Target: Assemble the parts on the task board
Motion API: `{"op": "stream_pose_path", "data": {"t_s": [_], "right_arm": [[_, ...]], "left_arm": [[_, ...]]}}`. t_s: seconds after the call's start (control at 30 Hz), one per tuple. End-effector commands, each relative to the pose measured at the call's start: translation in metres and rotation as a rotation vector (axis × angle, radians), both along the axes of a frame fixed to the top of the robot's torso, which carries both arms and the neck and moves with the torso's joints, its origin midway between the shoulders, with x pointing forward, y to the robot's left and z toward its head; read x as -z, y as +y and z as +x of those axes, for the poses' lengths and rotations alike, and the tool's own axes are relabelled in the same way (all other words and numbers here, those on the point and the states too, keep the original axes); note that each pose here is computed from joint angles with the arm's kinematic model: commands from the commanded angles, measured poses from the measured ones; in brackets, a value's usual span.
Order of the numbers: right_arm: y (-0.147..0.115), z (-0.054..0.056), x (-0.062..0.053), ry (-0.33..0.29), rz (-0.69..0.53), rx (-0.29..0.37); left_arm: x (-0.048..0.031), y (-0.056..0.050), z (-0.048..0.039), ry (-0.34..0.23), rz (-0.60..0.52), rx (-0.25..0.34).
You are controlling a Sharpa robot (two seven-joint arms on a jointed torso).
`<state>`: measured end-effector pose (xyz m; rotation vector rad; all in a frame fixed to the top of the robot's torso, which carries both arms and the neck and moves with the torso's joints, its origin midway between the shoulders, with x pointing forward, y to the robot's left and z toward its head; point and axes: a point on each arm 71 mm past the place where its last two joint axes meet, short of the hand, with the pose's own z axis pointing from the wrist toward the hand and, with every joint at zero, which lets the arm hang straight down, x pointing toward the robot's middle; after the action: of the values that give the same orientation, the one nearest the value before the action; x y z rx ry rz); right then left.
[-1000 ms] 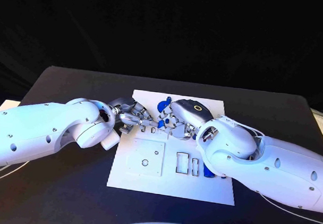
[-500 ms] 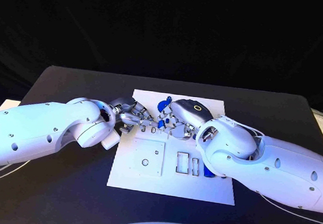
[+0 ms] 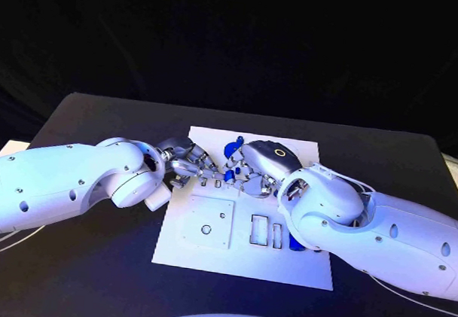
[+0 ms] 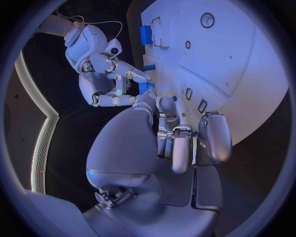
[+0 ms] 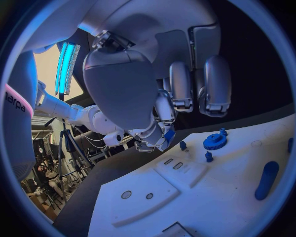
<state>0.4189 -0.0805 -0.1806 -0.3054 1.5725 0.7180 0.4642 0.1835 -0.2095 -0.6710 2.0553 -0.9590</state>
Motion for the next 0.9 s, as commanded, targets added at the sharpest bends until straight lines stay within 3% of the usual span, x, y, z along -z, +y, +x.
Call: {"op": "stream_pose_path", "data": {"t_s": [0.03,0.6,0.9], "right_arm": [[0.0039,-0.0022,-0.0018,-0.012,-0.010,-0.018],[0.0064,-0.0024,-0.0007,-0.004,-0.024,-0.022],[0.0050,-0.0002,0.0027,0.009,-0.066,-0.011]], "left_arm": [[0.0010,-0.0017,-0.0001,0.006,0.011,-0.001],[0.0012,-0.0064,0.0021,-0.007,0.024,-0.001],[0.0012,-0.0002,0.0029,-0.010,0.028,-0.017]]}}
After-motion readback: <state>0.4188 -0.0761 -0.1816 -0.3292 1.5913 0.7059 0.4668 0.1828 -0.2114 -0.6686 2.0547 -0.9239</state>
